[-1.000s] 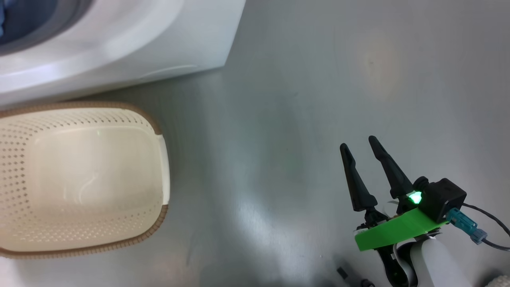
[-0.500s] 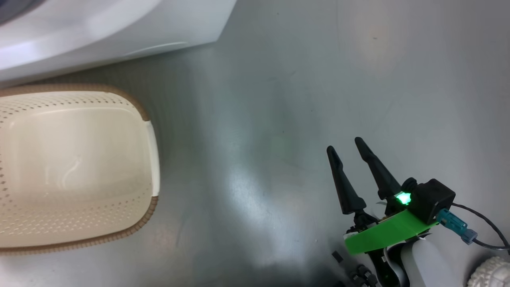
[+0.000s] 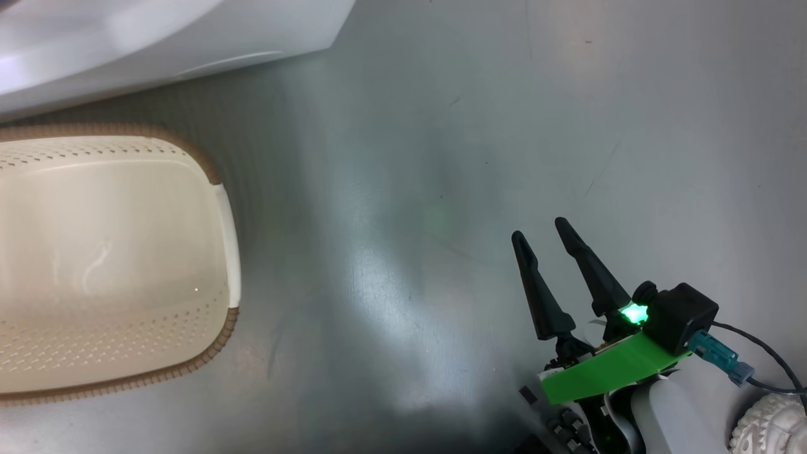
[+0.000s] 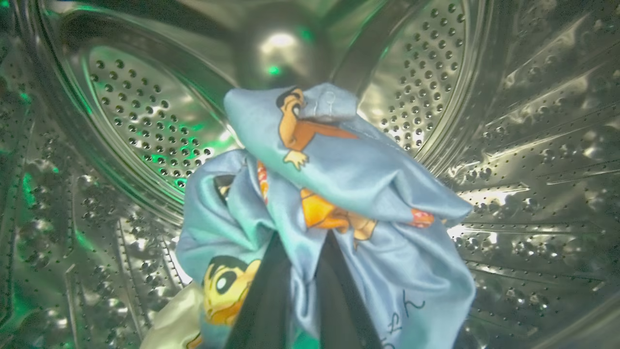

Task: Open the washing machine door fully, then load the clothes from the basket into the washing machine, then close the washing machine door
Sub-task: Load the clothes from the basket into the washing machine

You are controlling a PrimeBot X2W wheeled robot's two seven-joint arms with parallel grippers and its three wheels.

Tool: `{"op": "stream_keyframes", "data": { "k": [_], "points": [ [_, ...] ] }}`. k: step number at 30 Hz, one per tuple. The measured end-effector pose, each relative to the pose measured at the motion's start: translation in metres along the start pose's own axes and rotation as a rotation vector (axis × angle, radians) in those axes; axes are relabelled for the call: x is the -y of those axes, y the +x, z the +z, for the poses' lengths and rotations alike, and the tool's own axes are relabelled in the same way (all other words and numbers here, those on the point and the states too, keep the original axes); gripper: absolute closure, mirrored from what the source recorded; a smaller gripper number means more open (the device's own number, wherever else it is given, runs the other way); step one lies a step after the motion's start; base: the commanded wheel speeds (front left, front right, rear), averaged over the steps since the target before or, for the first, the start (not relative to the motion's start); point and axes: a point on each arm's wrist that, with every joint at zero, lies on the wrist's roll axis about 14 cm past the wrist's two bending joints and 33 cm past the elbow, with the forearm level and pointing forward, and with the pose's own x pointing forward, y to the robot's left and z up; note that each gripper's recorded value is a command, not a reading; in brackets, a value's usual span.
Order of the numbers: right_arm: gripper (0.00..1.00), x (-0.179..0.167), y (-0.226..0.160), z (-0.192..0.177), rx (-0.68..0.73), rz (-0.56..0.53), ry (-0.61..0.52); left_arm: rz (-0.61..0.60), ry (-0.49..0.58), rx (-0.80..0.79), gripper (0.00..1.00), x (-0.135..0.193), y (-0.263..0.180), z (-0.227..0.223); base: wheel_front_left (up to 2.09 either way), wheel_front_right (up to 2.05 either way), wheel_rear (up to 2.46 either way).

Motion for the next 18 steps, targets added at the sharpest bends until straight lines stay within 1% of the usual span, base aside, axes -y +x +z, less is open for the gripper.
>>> {"op": "stream_keyframes", "data": {
  "k": [6,9,10,11,12,18],
  "points": [
    [0.00,-0.003,0.004,0.002,0.008,0.011,0.000,0.026,0.002,-0.075,1.00,-0.010,-0.008,-0.019,0.00,0.00,0.00],
    [0.00,-0.004,0.004,0.004,0.013,0.015,0.000,0.018,-0.003,-0.115,1.00,-0.006,-0.010,-0.027,0.00,0.00,0.00],
    [0.00,-0.005,0.004,0.005,0.013,0.016,0.000,0.014,-0.015,-0.125,0.83,-0.004,-0.010,-0.030,0.00,0.00,0.00],
    [0.00,-0.005,0.004,0.005,0.013,0.016,0.000,0.006,-0.023,-0.135,0.45,0.000,-0.010,-0.032,0.00,0.00,0.00],
    [0.00,-0.005,0.003,0.005,0.014,0.017,0.000,0.002,-0.034,-0.145,0.00,0.003,-0.011,-0.034,0.00,0.00,0.00],
    [0.00,-0.008,0.002,0.010,0.025,0.023,0.000,-0.028,-0.063,-0.189,0.00,0.017,-0.013,-0.037,0.00,0.00,0.00]
  ]
}}
